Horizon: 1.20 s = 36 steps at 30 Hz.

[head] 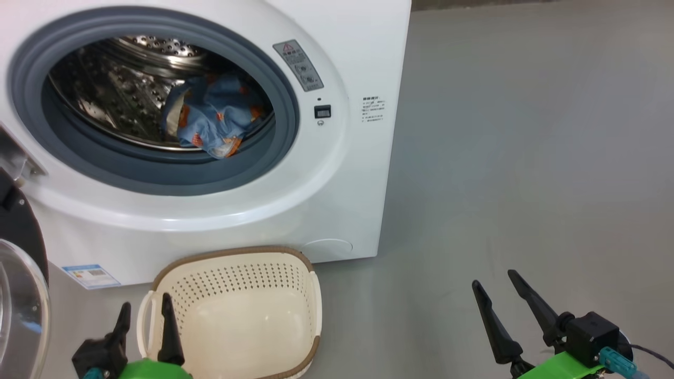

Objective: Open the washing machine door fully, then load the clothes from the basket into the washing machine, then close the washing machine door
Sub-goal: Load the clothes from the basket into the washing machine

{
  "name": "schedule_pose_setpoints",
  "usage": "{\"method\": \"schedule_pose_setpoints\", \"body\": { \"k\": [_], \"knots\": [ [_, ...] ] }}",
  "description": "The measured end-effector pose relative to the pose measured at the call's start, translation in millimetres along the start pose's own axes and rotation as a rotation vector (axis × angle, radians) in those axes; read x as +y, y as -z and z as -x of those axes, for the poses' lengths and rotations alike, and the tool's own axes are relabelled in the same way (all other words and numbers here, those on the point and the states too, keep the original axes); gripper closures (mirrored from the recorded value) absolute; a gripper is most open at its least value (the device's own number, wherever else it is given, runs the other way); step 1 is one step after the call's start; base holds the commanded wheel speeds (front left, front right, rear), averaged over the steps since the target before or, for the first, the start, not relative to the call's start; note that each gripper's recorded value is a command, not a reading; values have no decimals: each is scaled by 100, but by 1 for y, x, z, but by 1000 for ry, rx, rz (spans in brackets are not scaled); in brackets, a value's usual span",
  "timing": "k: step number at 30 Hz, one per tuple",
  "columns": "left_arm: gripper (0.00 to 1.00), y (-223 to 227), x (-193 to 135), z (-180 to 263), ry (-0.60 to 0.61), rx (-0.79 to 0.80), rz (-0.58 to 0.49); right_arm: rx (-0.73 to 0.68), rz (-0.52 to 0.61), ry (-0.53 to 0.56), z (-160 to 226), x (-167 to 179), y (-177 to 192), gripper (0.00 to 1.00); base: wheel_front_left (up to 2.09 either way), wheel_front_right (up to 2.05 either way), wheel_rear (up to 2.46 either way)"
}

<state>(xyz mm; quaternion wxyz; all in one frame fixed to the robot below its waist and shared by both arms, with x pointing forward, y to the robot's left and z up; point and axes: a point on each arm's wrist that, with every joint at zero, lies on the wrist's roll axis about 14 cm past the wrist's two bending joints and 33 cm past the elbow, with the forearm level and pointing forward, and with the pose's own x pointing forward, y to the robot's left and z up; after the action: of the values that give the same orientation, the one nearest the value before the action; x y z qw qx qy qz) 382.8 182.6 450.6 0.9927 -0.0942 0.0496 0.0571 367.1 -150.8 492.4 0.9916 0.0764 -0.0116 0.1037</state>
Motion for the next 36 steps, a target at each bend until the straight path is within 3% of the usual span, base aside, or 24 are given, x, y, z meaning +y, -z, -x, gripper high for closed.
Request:
{"method": "schedule_pose_setpoints", "body": {
  "k": [36],
  "knots": [
    [0,-32,1,60,28,-118,13,-40,16,60,37,-12,-13,0,0,0,0]
  ]
}}
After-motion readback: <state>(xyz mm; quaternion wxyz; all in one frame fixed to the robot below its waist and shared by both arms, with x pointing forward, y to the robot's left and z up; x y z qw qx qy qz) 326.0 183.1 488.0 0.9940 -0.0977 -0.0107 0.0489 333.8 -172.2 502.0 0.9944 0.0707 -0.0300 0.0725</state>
